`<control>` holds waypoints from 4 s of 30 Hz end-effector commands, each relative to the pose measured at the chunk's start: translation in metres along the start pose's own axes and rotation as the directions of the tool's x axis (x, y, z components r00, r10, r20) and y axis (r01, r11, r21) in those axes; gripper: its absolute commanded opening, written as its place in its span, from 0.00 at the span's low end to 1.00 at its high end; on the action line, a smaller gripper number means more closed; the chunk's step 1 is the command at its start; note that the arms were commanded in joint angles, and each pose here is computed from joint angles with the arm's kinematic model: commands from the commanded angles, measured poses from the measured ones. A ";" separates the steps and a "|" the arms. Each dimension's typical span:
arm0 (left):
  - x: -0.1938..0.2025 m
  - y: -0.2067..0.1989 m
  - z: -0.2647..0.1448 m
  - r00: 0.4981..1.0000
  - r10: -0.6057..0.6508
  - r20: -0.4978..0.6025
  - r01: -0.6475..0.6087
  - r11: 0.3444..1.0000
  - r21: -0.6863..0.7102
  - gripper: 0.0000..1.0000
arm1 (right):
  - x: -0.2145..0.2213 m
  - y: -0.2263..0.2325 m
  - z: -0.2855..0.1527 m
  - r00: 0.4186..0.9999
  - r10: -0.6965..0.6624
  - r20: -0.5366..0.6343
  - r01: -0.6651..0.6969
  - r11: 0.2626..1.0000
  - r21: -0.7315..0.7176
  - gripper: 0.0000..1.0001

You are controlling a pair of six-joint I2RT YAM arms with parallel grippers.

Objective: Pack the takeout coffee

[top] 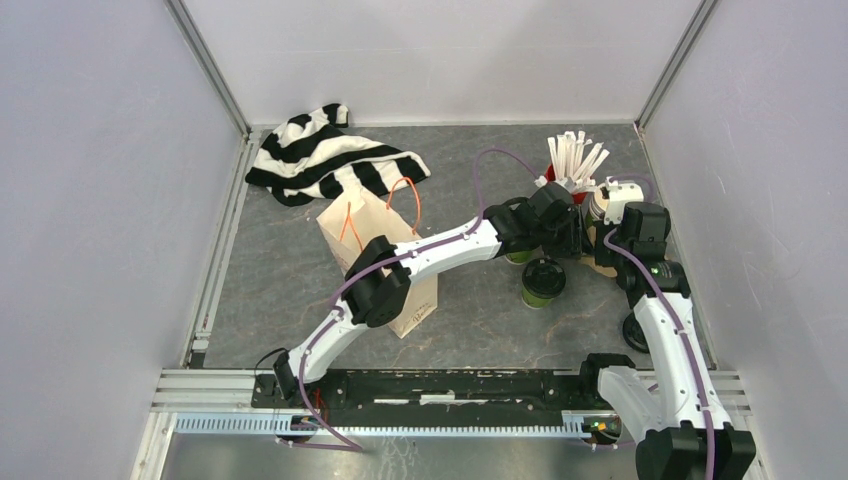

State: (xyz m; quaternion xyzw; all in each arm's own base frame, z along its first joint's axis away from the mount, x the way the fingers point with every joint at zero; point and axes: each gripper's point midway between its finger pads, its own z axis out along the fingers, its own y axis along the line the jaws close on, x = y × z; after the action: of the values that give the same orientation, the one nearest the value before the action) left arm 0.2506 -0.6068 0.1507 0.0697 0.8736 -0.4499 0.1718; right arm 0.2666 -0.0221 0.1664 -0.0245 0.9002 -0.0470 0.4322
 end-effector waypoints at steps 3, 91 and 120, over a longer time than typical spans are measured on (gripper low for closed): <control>-0.019 -0.031 -0.005 0.997 -0.024 0.079 0.019 0.998 0.067 0.52 | -0.031 -0.005 -0.010 0.996 -0.012 0.092 0.011 1.000 0.015 0.00; -0.057 -0.151 -0.334 0.934 0.338 0.117 -0.356 0.838 0.414 0.82 | 0.021 0.019 0.013 0.968 0.207 -0.144 -0.228 0.962 -0.148 0.69; -0.093 -0.105 -0.395 0.839 0.458 0.294 -0.510 0.849 0.134 0.84 | 0.038 0.010 0.047 0.979 -0.040 -0.199 0.033 0.999 -0.039 0.36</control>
State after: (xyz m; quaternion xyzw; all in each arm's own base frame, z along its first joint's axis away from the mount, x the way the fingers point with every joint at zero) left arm 0.2172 -0.3545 0.4648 0.2307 0.7612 -0.4926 0.3532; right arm 0.2691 -0.0168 0.1074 -0.0348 0.9438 -0.0318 0.3271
